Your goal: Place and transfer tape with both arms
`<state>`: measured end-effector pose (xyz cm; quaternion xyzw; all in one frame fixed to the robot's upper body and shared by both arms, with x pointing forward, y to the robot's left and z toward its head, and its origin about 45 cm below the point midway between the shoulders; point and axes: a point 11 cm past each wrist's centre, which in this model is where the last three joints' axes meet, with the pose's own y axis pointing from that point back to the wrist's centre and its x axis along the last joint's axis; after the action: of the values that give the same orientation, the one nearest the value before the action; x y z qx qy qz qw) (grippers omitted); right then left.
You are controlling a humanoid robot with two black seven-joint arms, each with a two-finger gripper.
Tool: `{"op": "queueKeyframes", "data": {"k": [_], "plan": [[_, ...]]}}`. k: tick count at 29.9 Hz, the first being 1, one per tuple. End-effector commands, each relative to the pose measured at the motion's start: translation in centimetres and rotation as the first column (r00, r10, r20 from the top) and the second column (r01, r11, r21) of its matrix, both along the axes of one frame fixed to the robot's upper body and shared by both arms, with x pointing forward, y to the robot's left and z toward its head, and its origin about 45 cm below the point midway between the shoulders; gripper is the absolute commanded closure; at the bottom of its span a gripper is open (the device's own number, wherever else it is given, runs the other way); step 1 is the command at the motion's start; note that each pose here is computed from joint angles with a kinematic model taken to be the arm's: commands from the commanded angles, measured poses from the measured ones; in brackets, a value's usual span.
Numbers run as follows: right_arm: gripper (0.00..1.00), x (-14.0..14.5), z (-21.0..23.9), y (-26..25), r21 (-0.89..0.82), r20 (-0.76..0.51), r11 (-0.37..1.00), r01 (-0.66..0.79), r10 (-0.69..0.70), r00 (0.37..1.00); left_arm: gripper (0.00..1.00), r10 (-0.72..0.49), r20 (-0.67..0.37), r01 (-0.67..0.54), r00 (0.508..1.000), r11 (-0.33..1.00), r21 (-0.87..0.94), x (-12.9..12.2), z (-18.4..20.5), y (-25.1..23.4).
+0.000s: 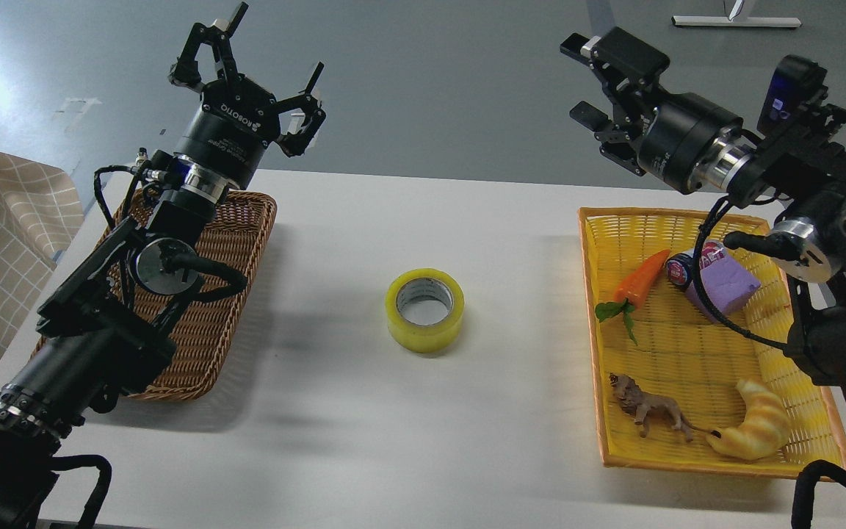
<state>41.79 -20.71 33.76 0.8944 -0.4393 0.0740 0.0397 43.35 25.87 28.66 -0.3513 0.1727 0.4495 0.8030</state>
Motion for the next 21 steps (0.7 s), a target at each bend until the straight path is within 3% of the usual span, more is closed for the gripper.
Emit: {"op": "queueKeyframes", "data": {"k": [1, 10, 21], "plan": [[0.01, 0.2, 0.4, -1.9, 0.289, -0.061, 0.957, 0.012, 0.006, 0.998, 0.02, -0.004, -0.001, 0.004, 1.000, 1.000, 0.002, 0.0, 0.0, -0.1], [0.01, 0.3, 1.9, -4.2, 0.659, -0.088, 0.752, -0.009, 0.090, 0.992, 0.02, -0.011, 0.003, 0.011, 1.000, 1.000, 0.015, 0.0, 0.2, -0.2], [0.01, 0.3, 0.8, -3.5, 0.799, -0.114, 0.601, 0.001, 0.149, 0.982, 0.02, 0.003, 0.028, -0.005, 1.000, 0.998, 0.064, 0.3, 1.4, 1.2]]}}
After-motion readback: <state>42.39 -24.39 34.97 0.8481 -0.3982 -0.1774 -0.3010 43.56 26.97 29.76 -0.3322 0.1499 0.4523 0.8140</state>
